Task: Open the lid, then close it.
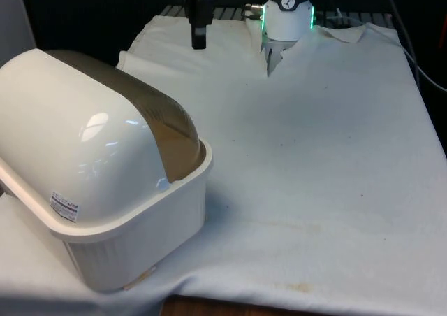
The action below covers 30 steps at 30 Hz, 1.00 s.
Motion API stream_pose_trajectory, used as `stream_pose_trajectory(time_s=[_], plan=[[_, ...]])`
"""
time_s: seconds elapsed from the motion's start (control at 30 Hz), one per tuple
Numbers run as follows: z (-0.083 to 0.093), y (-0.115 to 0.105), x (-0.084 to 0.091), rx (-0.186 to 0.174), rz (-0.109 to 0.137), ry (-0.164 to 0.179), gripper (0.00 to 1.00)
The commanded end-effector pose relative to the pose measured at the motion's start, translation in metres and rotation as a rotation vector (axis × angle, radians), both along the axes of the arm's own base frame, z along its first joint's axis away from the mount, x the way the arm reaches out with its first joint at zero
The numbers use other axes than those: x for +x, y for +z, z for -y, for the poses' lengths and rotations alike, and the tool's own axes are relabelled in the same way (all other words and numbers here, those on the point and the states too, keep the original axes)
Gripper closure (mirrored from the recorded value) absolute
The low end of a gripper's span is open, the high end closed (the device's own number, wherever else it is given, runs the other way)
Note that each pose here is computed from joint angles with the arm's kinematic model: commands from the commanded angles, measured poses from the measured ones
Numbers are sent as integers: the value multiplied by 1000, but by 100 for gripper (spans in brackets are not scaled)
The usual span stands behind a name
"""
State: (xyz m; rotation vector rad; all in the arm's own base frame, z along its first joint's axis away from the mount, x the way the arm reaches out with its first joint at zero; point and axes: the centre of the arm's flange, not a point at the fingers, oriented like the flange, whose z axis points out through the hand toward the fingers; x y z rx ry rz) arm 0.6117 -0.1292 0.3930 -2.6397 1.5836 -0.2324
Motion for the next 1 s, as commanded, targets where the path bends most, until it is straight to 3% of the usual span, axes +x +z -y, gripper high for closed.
stream_pose_trajectory(time_s=[0.0,0.67,0.7,0.93,0.97], plan=[[-4,2,-4,1,-1,-4,100],[-32,2,-35,52,-29,50,100],[-30,2,-31,42,-31,46,100],[-42,-2,-46,71,-41,72,100],[-40,-4,-46,59,-48,70,100]])
